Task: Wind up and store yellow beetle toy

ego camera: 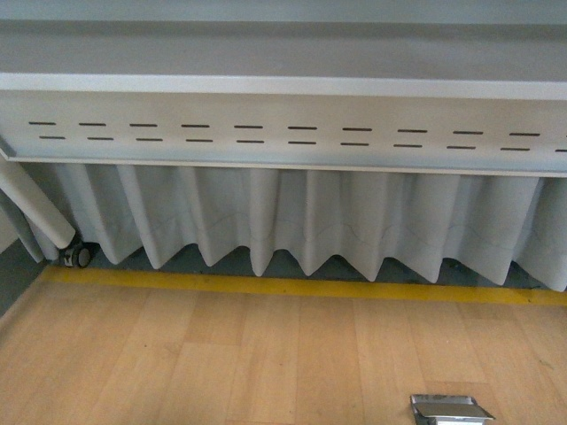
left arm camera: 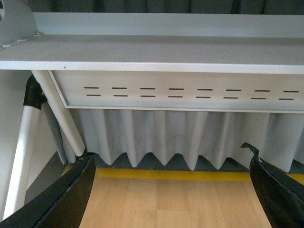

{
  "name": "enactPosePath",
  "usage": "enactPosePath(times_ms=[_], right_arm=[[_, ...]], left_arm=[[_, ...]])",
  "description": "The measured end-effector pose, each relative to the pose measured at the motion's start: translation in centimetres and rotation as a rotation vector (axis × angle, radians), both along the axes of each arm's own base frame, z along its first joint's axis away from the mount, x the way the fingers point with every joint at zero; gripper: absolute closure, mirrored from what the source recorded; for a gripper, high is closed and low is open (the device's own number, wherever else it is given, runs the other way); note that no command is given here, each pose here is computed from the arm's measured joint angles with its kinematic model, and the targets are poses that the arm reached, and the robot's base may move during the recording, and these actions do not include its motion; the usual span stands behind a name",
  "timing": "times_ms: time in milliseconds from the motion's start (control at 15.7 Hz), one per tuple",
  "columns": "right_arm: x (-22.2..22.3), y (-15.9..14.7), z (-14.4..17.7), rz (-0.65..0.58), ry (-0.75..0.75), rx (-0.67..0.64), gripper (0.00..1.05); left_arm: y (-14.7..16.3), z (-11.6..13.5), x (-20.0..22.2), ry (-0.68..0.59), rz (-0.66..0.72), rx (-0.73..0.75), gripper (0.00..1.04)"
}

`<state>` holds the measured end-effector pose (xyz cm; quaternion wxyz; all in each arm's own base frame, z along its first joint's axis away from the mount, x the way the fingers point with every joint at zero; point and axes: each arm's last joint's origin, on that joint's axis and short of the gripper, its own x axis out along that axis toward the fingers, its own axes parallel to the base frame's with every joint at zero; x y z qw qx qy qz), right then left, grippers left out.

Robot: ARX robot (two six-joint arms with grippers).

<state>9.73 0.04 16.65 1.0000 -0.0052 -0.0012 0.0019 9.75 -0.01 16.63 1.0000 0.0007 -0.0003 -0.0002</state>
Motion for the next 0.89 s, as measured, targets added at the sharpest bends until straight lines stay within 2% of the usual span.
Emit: enactPosePath(times_ms=[894], right_arm=[[0.00,0.00,0.00,0.000,0.000,0.000,0.06]], left_arm=[[0.00,0.00,0.00,0.000,0.000,0.000,0.07]])
